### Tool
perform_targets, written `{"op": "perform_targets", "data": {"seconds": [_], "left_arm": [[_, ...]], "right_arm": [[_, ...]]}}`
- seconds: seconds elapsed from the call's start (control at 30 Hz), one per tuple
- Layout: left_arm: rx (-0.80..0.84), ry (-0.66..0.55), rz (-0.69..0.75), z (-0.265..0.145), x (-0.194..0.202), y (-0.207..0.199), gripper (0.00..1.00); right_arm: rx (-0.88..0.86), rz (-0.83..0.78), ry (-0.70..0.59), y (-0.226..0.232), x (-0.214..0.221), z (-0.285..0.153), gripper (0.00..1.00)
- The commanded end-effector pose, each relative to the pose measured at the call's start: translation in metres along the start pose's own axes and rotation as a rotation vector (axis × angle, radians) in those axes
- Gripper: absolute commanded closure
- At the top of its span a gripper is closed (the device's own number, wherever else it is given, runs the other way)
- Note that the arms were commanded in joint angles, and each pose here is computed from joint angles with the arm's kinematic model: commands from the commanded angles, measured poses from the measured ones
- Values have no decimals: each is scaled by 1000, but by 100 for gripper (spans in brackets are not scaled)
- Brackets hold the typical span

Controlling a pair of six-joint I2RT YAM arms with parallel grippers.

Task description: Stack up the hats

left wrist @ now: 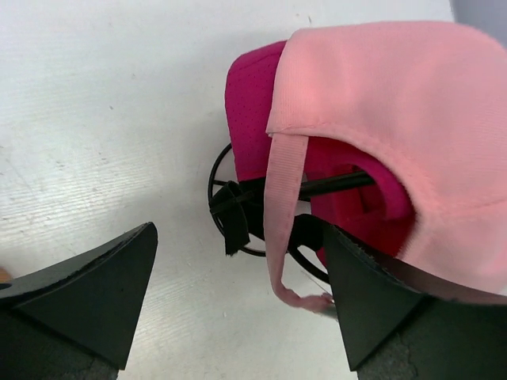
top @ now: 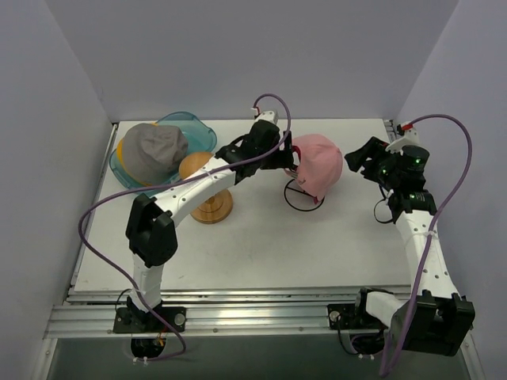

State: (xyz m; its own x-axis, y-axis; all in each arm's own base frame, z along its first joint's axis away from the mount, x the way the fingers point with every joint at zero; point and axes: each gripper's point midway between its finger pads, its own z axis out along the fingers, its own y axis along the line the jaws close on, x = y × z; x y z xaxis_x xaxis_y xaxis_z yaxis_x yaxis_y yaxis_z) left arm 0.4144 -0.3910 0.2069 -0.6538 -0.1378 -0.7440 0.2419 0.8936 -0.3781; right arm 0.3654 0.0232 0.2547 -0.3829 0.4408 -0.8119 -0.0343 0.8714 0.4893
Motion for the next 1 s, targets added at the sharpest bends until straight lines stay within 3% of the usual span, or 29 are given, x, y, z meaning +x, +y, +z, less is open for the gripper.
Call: {"op": "perform_targets", "data": {"seconds": [0.0,0.3,0.4,0.57,0.77,0.97], "left_arm": [[6,-109,4,-42,-45,-5,6],[57,-200,50,-97,-72,-9,6],[155,-244,129,-132,-76,-27,6],[160,-340,226,-206,-91,-30,6],[147,-407,213,-250,-61,2,6],[110,-459,171,-268,-20,38,6]], "right_arm": [[-16,-44,-83,17,-28,-11,38],[3,-99,-67,59,-16,-9,39],[-72,-119,-53,97,3,-13,39],[-54,-199,-71,136,16,-21,39],[-180,-257,-80,195,46,-33,39],[-202,-332,-59,212,79,-34,39]]}}
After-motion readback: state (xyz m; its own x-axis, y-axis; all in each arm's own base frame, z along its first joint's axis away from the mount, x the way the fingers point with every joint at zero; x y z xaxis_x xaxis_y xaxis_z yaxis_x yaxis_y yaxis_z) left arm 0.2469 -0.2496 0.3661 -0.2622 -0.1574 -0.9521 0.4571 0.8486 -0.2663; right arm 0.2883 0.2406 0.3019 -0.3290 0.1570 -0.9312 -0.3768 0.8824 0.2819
